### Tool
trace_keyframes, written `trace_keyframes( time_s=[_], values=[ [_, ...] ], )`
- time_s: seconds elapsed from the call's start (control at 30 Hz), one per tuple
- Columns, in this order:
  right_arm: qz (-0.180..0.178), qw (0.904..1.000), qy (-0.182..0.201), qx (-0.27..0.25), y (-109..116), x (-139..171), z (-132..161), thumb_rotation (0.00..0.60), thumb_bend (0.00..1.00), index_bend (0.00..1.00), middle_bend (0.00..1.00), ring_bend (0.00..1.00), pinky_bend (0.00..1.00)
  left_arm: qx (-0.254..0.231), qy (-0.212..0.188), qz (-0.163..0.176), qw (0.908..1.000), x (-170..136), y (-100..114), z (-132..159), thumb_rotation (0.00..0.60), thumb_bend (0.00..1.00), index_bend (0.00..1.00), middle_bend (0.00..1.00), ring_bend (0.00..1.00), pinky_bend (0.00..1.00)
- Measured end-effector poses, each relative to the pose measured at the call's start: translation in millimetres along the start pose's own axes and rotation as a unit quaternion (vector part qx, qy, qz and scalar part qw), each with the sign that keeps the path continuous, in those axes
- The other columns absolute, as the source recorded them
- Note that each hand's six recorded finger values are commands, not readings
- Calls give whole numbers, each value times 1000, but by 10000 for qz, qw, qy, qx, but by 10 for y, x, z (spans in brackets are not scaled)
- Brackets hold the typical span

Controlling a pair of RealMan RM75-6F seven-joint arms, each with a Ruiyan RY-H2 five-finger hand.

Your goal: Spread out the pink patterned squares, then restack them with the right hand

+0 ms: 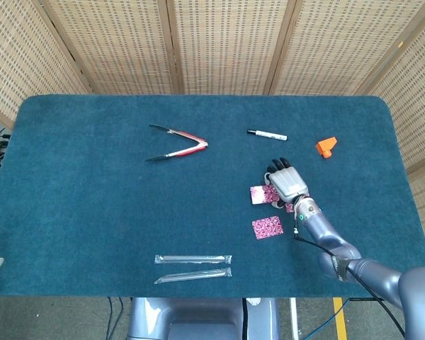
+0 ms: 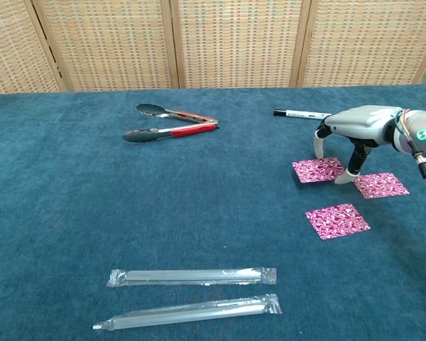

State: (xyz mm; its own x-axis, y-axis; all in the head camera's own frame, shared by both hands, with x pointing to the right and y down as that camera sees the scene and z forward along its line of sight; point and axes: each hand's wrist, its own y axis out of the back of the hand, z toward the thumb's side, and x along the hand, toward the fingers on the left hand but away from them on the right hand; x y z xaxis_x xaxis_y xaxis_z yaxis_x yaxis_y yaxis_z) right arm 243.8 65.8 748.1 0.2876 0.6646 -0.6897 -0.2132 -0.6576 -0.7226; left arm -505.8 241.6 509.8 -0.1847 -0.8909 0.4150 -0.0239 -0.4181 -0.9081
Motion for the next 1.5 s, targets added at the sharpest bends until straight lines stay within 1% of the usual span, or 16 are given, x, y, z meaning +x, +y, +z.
trace_keyframes(
  time_s=[0.43, 0.73, 1.0, 1.2, 1.5],
  values=[
    [77, 9999, 68, 23, -30, 119, -49, 600, 334, 463, 216, 0, 0, 5, -4, -10, 10000, 3, -6, 6, 600, 119, 80, 0, 0, 0],
    [65, 10000, 62, 2, -18, 174, -112, 600, 337, 463, 217, 0, 0, 8, -6, 9, 10000, 0, 10, 12, 600, 119, 80, 0, 0, 0],
    [69, 9998, 165, 3, -53, 305, -119, 600, 334, 463, 216, 0, 0, 1, -22, 19, 10000, 0, 19, 23, 600, 120, 80, 0, 0, 0],
    [95, 9996, 271, -34, -103, 431, -85, 600, 315, 463, 216, 0, 0, -5, 2, 28, 10000, -7, 25, 5, 600, 119, 80, 0, 0, 0],
    [153, 9986, 502, 11, -213, 586, 73, 600, 311, 463, 211, 0, 0, -33, 34, 52, 10000, -29, 41, -30, 600, 119, 80, 0, 0, 0]
  ],
)
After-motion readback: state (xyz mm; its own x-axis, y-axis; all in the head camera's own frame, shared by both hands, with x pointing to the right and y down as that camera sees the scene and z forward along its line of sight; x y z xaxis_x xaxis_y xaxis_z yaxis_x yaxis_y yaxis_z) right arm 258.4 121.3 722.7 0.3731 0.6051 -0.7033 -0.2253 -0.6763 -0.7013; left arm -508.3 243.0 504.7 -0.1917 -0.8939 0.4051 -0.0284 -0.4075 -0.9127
